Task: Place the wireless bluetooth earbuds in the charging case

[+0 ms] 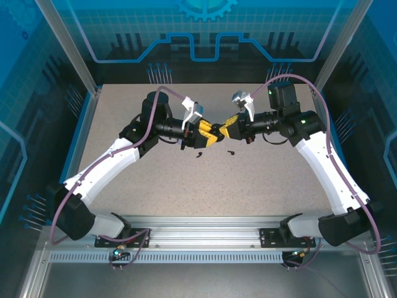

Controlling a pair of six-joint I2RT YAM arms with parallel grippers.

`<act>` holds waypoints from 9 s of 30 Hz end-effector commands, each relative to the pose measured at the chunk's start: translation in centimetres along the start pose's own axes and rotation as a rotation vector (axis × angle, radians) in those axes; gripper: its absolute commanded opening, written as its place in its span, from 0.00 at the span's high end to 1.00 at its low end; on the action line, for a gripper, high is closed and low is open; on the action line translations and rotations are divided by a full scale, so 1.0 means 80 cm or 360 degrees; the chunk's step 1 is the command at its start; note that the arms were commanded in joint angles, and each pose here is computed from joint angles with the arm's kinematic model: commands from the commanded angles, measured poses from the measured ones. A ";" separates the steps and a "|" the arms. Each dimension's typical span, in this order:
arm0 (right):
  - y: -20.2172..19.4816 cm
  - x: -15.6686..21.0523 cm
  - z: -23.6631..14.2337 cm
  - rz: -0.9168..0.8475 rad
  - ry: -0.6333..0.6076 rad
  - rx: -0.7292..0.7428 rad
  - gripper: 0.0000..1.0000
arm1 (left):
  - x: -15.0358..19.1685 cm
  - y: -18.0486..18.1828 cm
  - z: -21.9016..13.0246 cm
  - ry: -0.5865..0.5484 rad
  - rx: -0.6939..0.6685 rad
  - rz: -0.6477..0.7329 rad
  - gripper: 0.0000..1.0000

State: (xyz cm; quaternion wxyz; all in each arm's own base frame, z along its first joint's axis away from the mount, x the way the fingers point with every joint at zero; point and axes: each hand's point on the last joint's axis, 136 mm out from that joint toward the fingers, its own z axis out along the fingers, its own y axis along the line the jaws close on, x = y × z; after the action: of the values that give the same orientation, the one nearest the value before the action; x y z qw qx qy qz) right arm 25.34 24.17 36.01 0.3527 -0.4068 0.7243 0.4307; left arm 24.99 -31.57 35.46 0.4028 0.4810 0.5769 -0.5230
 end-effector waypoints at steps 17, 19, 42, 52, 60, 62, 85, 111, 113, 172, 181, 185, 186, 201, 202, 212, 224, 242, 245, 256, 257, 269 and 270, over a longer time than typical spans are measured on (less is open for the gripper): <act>0.025 -0.019 -0.015 -0.0070 -0.0113 -0.0090 1.00 | -0.003 0.007 0.009 0.0003 0.0011 -0.0045 0.65; 0.024 -0.019 -0.014 -0.0065 -0.0111 -0.0092 1.00 | -0.004 0.005 0.008 0.0001 0.0018 -0.0042 0.67; 0.026 -0.009 -0.013 -0.0060 -0.0080 -0.0099 1.00 | -0.007 0.012 0.012 0.0003 0.0019 -0.0112 0.90; 0.036 -0.007 -0.017 -0.0081 -0.0078 -0.0128 0.99 | -0.005 0.015 0.012 0.0003 0.0006 -0.0119 0.96; 0.046 -0.007 -0.017 -0.0105 -0.0076 -0.0175 1.00 | -0.010 0.018 0.013 -0.0016 -0.0004 -0.0137 0.75; 0.050 -0.006 -0.016 -0.0112 -0.0071 -0.0190 1.00 | -0.010 0.021 0.013 -0.0015 -0.0014 -0.0148 0.73; 0.038 -0.005 -0.018 -0.0126 -0.0078 -0.0039 0.66 | 0.008 0.026 0.013 0.0012 -0.0052 -0.0131 0.98; 0.036 0.011 -0.012 -0.0097 0.0021 -0.0077 0.42 | 0.009 -0.025 0.008 0.0010 0.0297 0.0042 0.97; 0.035 0.012 -0.010 -0.0098 0.0034 -0.0075 0.41 | 0.007 -0.031 0.008 0.0016 0.0315 0.0052 0.97; 0.021 -0.004 -0.027 -0.0129 -0.0047 0.0139 0.34 | 0.012 -0.022 0.015 0.0084 0.0165 0.0099 0.96; -0.075 0.006 -0.059 0.0133 -0.0106 0.0760 0.33 | 0.031 -0.001 0.019 0.0071 0.0055 0.0089 0.97; -0.120 0.036 -0.067 0.0337 -0.0005 0.0961 0.32 | 0.038 0.008 0.021 0.0053 0.0024 0.0071 0.97; -0.131 0.046 -0.065 0.0391 0.0035 0.0995 0.32 | 0.040 0.010 0.021 0.0049 0.0017 0.0066 0.97; -0.238 0.196 0.010 0.0971 0.0514 0.1049 0.38 | 0.059 0.022 0.015 0.0005 -0.0071 -0.0002 0.97; -0.243 0.206 0.013 0.1007 0.0541 0.1060 0.39 | 0.059 0.022 0.014 0.0002 -0.0075 -0.0006 0.97; -0.264 0.280 0.058 0.1258 0.0768 0.1048 0.47 | 0.055 0.024 0.006 -0.0017 -0.0103 -0.0010 0.97; -0.270 0.319 0.090 0.1380 0.0880 0.1002 0.54 | 0.054 0.025 0.004 -0.0017 -0.0111 -0.0019 0.96; -0.299 0.347 0.109 0.1235 0.1082 0.1137 0.68 | 0.057 0.026 0.001 -0.0008 -0.0126 -0.0034 0.96; -0.305 0.350 0.112 0.1163 0.1139 0.1171 0.70 | 0.059 0.027 0.000 -0.0007 -0.0134 -0.0039 0.96; -0.319 0.327 0.133 0.0868 0.1205 0.1149 0.73 | 0.057 0.027 -0.002 -0.0012 -0.0141 -0.0037 0.96; -0.319 0.324 0.134 0.0844 0.1208 0.1143 0.73 | 0.057 0.028 -0.003 -0.0013 -0.0144 -0.0037 0.96; -0.312 0.296 0.140 0.0728 0.1162 0.1057 0.66 | 0.053 0.028 -0.005 -0.0018 -0.0154 -0.0036 0.96; -0.310 0.293 0.139 0.0739 0.1142 0.1054 0.64 | 0.053 0.027 -0.006 -0.0019 -0.0155 -0.0035 0.97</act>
State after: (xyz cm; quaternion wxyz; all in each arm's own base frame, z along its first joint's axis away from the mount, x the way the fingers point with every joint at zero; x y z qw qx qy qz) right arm 39.25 19.11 1.87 0.0704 -0.2148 0.9723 0.0592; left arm 26.43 -31.16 30.06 0.4107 0.4519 0.6097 -0.5053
